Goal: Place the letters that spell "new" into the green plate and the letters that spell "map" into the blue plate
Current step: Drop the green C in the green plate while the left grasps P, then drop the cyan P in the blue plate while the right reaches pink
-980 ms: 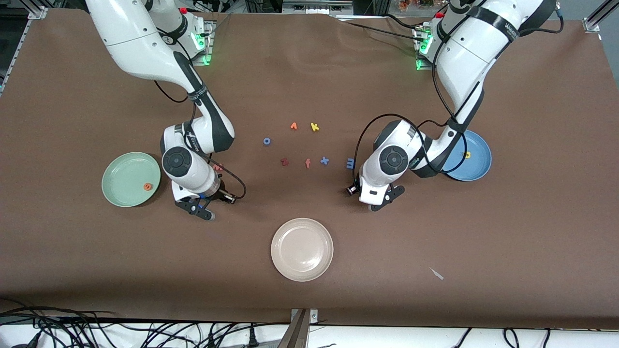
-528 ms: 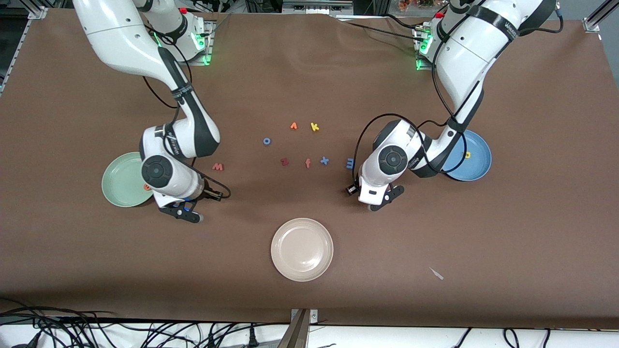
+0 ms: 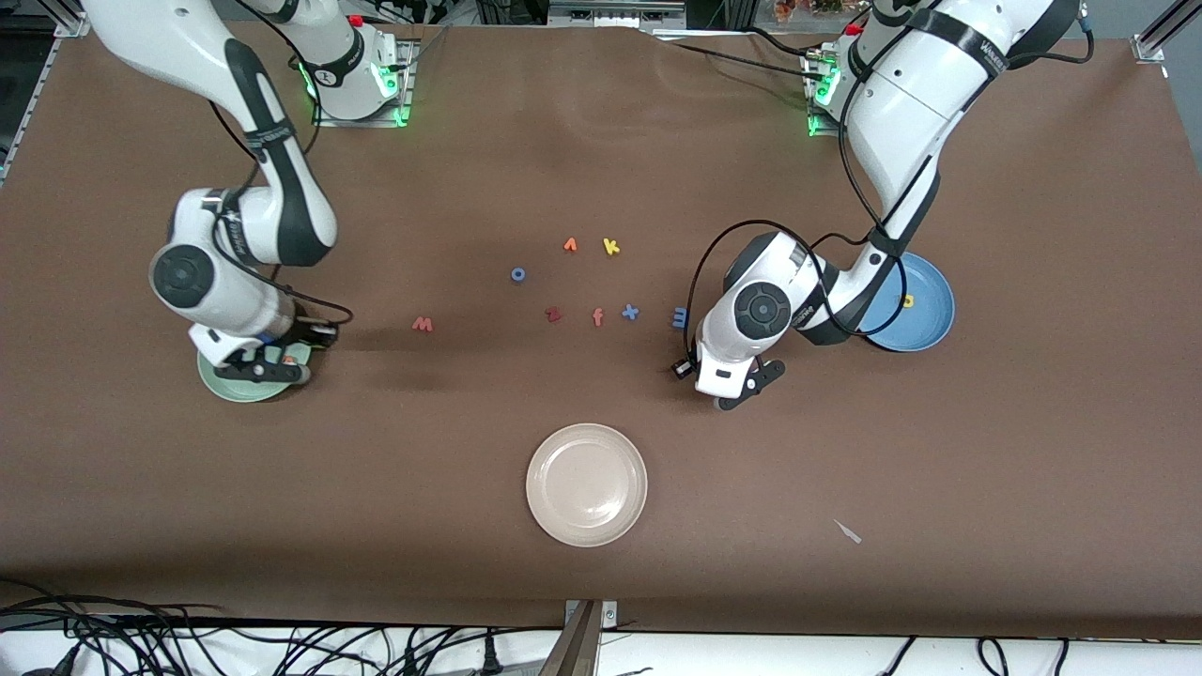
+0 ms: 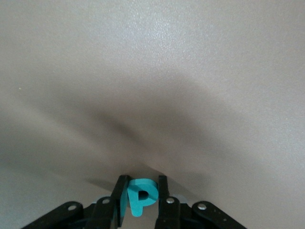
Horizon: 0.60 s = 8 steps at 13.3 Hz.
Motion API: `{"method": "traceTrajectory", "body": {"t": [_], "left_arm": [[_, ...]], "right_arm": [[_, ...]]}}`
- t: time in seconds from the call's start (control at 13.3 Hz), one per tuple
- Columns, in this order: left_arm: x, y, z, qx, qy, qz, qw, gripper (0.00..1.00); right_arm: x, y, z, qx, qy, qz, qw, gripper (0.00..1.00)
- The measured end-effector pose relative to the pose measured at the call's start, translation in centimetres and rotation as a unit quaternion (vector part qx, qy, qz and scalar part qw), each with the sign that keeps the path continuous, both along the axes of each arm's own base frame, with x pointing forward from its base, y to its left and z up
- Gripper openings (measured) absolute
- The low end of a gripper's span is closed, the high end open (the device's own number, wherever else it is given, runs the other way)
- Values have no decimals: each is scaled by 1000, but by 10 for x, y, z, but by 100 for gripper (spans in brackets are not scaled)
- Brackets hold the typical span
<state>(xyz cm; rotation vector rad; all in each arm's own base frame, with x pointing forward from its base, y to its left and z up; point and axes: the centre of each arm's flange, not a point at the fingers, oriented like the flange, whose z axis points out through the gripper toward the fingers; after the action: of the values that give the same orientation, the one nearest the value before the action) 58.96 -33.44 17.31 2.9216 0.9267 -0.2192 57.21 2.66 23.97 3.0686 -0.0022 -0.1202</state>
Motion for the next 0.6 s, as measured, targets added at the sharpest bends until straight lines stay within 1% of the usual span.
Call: {"method": "traceTrajectory", "body": {"t": [0.15, 0.23, 0.3, 0.45, 0.6], "left_arm": [[0, 0, 1, 1, 2, 0, 1000, 30], [2, 2, 2, 6, 7, 0, 1000, 30], [5, 5, 8, 11, 11, -1, 1000, 30], [14, 21, 38, 28, 22, -14, 999, 30], [24, 59, 77, 45, 40, -41, 997, 30]], "right_arm": [[-18, -46, -11, -6, -2, 31, 999, 27], [-23, -61, -14, -8, 0, 44, 999, 27], [-25, -70, -15, -9, 2, 50, 999, 33], [-25, -71, -14, -8, 2, 57, 998, 56], [-23, -58, -11, -4, 3, 69, 998, 78]]}}
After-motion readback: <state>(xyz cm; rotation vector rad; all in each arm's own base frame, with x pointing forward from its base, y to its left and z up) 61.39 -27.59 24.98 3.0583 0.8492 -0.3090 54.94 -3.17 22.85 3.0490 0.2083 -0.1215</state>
